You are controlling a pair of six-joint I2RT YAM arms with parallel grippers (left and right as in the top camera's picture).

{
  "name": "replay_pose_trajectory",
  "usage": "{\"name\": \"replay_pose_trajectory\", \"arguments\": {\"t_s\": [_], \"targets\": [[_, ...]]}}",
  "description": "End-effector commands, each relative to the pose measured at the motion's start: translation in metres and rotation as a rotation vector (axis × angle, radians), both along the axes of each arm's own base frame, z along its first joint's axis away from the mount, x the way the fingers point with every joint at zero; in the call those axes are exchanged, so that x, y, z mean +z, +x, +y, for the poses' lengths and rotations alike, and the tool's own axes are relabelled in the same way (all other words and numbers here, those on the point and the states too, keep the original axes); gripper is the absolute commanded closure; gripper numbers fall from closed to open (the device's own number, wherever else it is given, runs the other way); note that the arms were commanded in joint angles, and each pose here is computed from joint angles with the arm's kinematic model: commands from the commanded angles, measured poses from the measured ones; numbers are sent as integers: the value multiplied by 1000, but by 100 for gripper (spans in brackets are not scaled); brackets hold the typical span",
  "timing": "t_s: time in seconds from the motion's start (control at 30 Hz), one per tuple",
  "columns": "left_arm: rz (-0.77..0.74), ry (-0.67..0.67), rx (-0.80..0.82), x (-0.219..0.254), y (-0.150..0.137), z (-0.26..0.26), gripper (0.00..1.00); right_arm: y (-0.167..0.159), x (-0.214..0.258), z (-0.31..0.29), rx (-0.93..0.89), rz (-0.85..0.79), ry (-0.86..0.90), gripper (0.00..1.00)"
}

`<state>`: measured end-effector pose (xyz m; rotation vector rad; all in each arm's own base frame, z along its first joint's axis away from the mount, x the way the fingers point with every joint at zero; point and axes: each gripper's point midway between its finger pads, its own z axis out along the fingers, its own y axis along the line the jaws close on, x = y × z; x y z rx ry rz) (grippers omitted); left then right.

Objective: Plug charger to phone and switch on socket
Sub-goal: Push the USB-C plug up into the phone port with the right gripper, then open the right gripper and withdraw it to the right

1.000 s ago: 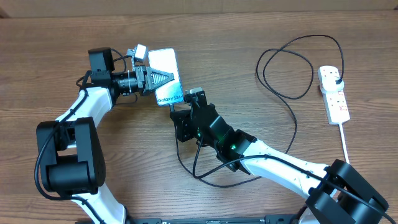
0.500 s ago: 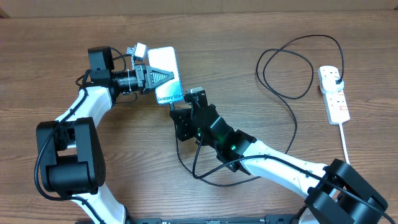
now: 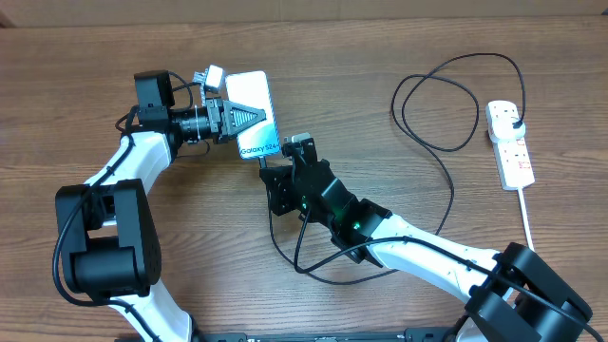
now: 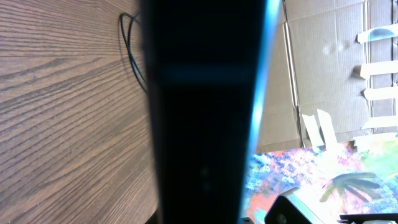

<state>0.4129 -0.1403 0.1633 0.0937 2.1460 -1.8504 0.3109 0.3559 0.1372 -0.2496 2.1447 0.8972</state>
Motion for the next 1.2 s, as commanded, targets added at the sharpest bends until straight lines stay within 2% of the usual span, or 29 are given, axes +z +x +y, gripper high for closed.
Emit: {"name": "replay_pose_trajectory", "arguments": {"t_s": [0.0,0.2,0.23,0.27,0.3,0.4,0.47,0.5,0.9,1.17], "targets": [[-9,-45,-80,8,-17,-16,96,33,37,-13,-130,-106,55,96],[-9,-45,-80,8,-17,-16,96,32,36,-13,-129,-104,53,96],[-9,-45,-80,8,-17,-16,96,32,35,-14,-128,-99,47,88],[-9,-45,-80,8,-17,-16,96,31,32,-14,-123,-91,40,74],[-9,-45,-80,8,-17,-16,96,28,29,-13,-109,-79,35,52],[-9,-45,-80,8,-17,-16,96,19,20,-9,-61,-36,19,30],[-9,-45,-80,8,-17,-16,96,15,16,-8,-40,-17,12,7],[-9,-45,-80,8,-17,-16,96,13,16,-7,-30,-10,12,0],[-13,-43,-78,8,-17,-16,96,-3,31,-31,-32,40,-30,0],[-13,-38,-74,7,-16,-15,96,-4,0,-83,-173,251,-107,0]]}}
